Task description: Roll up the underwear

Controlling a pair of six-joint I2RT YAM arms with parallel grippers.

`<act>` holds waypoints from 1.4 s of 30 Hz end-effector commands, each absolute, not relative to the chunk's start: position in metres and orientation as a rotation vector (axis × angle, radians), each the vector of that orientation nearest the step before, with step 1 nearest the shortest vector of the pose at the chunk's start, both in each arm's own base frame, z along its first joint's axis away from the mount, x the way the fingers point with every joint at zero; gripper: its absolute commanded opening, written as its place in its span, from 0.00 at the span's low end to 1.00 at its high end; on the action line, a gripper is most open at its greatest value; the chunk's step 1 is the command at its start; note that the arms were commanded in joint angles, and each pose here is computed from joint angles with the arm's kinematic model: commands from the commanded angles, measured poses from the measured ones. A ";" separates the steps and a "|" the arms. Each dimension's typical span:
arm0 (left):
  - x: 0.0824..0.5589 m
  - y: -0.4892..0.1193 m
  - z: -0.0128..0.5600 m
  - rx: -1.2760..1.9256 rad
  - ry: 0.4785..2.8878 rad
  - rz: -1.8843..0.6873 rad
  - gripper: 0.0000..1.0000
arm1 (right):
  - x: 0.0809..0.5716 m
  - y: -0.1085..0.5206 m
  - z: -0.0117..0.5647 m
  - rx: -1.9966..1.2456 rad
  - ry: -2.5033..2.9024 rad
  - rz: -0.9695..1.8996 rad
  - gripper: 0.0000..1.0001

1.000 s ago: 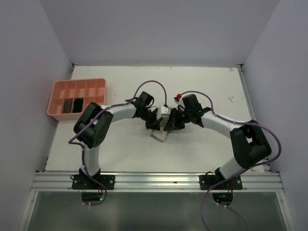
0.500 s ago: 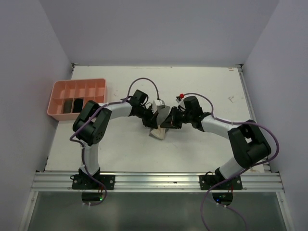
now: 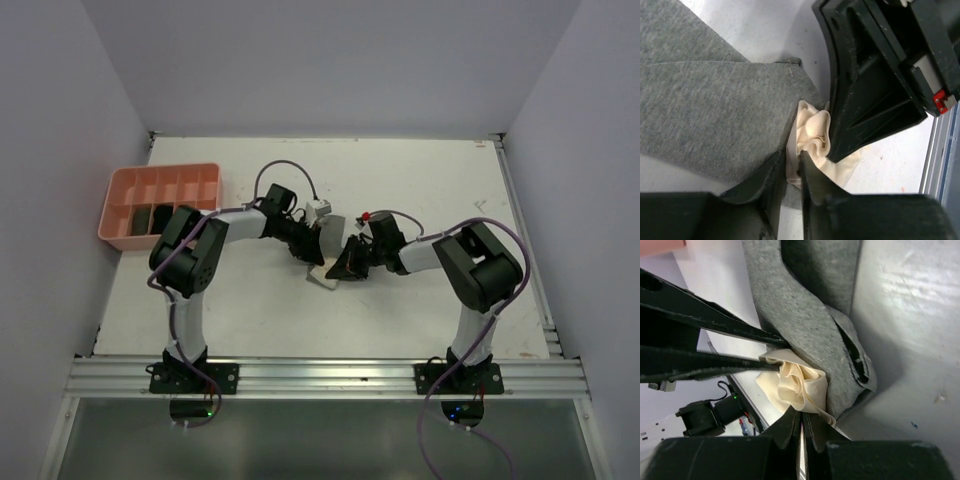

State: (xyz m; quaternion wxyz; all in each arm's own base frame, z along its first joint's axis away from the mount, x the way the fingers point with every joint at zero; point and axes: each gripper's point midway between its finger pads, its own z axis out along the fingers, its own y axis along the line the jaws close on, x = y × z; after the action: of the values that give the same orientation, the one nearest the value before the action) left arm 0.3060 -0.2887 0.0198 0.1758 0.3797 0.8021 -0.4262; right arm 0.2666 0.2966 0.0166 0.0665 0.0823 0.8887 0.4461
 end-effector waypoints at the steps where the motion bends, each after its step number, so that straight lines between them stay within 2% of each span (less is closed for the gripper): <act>1: 0.313 -0.276 0.020 1.065 2.253 -1.132 0.28 | 0.272 0.296 0.002 0.224 2.684 1.294 0.06; 2: 0.315 -0.277 0.029 1.082 2.205 -1.129 0.34 | 0.269 0.293 -0.003 0.226 2.710 1.267 0.06; 5: 0.315 -0.270 0.059 1.167 2.041 -1.076 0.42 | 0.265 0.290 -0.008 0.212 2.748 1.238 0.06; 9: 0.293 -0.255 0.080 1.400 1.801 -0.959 0.45 | 0.266 0.291 -0.007 0.194 2.753 1.247 0.06; 15: 0.268 -0.240 0.066 1.768 1.479 -0.702 0.48 | 0.269 0.294 0.000 0.141 2.770 1.246 0.07; 19: 0.256 -0.259 0.066 1.930 1.210 -0.550 0.48 | 0.269 0.295 0.001 0.131 2.800 1.230 0.09; 22: 0.251 -0.269 0.062 1.992 1.110 -0.497 0.48 | 0.270 0.297 0.004 0.111 2.811 1.224 0.12; 27: 0.253 -0.282 0.058 2.020 1.039 -0.438 0.47 | 0.269 0.302 0.007 0.070 2.828 1.216 0.13; 36: 0.263 -0.282 0.039 2.074 1.065 -0.387 0.47 | 0.264 0.310 0.011 0.018 2.828 1.224 0.13; 42: 0.249 -0.272 0.019 2.149 1.140 -0.454 0.33 | 0.267 0.311 0.016 0.024 2.823 1.211 0.15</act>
State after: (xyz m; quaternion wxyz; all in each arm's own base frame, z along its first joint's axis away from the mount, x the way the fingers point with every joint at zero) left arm 0.2510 -0.2706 0.0201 0.3400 0.8114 0.4443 -0.1692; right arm 0.2647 0.3134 0.0202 0.0300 0.0091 0.9083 0.4171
